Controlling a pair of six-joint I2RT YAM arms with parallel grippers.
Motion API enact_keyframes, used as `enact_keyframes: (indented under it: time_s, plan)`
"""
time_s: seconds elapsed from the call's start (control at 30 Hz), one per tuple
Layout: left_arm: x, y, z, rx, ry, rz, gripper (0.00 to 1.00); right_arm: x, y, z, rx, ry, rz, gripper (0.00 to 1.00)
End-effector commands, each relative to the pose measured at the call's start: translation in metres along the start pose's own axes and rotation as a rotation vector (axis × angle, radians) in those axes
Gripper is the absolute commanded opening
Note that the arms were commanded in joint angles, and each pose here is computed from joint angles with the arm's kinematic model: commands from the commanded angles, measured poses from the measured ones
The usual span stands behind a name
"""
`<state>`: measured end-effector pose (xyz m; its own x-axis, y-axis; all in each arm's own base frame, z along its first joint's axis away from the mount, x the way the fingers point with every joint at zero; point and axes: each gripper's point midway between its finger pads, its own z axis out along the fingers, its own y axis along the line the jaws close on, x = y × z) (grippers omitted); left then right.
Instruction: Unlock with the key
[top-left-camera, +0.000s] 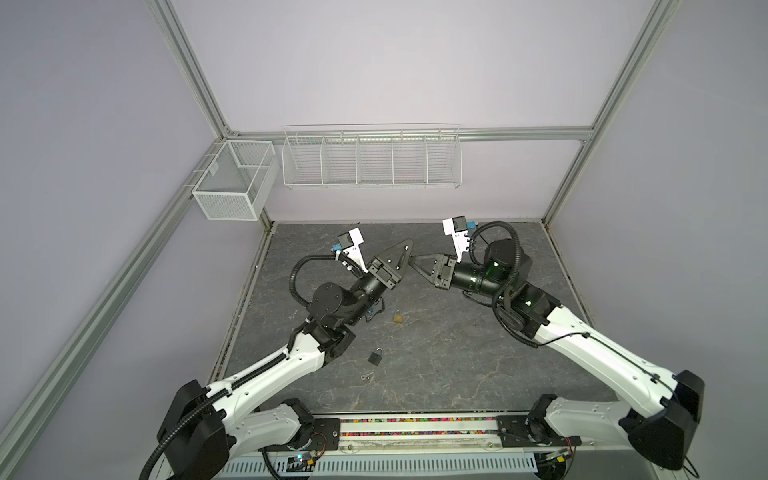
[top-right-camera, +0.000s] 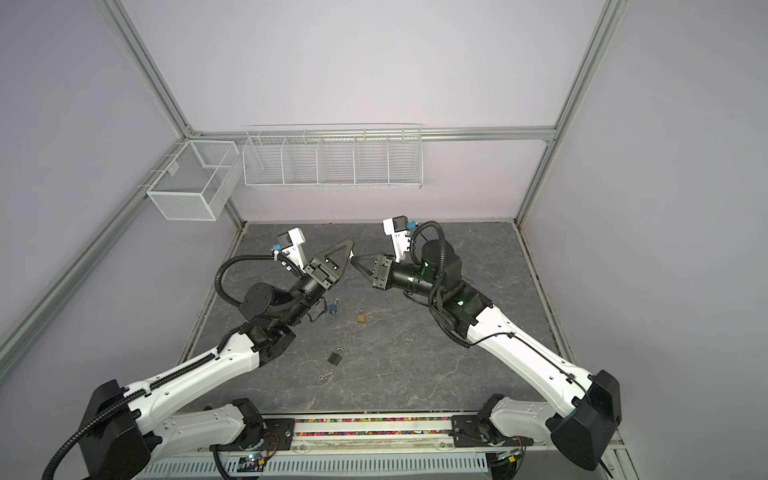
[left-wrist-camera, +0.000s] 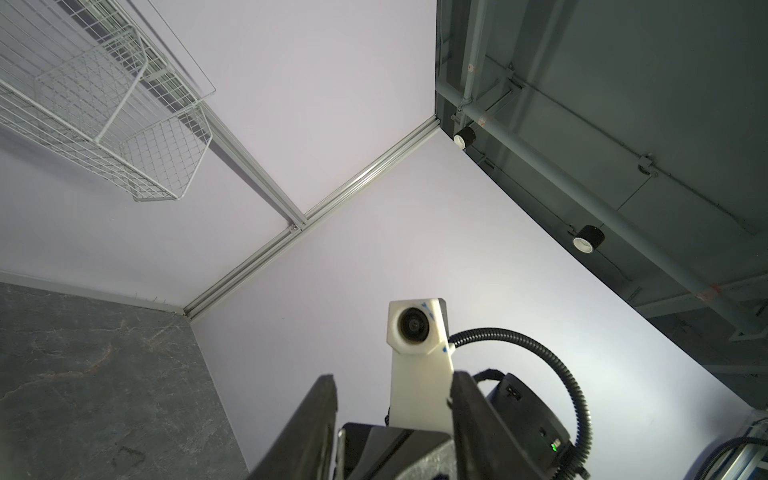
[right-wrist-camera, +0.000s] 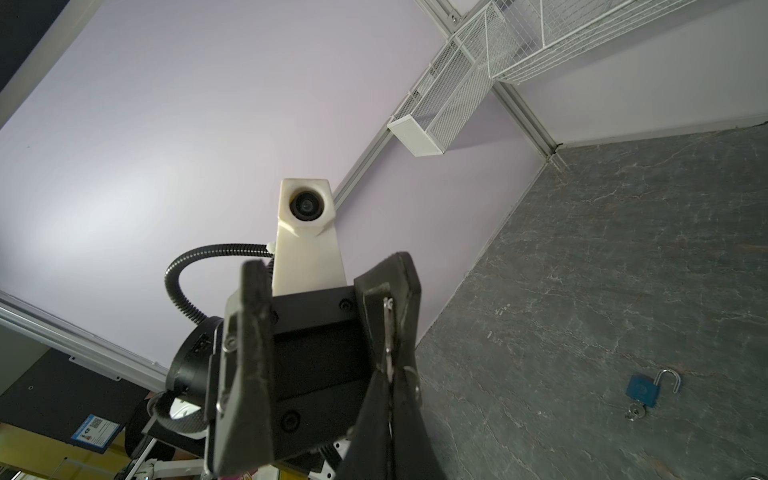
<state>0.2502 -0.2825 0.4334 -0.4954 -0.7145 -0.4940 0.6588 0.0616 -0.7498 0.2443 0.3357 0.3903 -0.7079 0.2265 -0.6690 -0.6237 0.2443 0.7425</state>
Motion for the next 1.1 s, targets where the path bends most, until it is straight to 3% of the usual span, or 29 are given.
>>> enact_keyframes:
  time_s: [0.0,0.1,0.3,0.53,0.87,0.93,1.07]
  plan:
    - [-0.014,-0.003,-0.013,-0.053,-0.030,0.057,0.52,0.009,-0.002,-0.008,0.021,0.061,-0.035,0.07]
    - [-0.016,0.018,-0.022,-0.199,0.020,0.102,0.57,0.015,-0.006,-0.013,0.029,0.096,-0.055,0.06]
    - [-0.013,0.034,-0.038,-0.236,0.157,0.113,0.55,0.034,-0.007,-0.020,0.001,0.225,-0.106,0.07]
    - [0.019,0.015,-0.033,-0.086,0.388,0.098,0.49,0.049,-0.004,-0.023,-0.023,0.326,-0.150,0.07]
    - [0.028,0.013,-0.035,-0.019,0.415,0.063,0.33,0.044,0.000,-0.017,-0.042,0.335,-0.155,0.06]
    - [0.030,0.013,-0.034,-0.016,0.419,0.059,0.26,0.042,0.001,-0.017,-0.040,0.332,-0.156,0.06]
    - [0.035,0.017,-0.033,-0.031,0.452,0.047,0.26,0.037,0.006,-0.018,-0.046,0.311,-0.168,0.06]
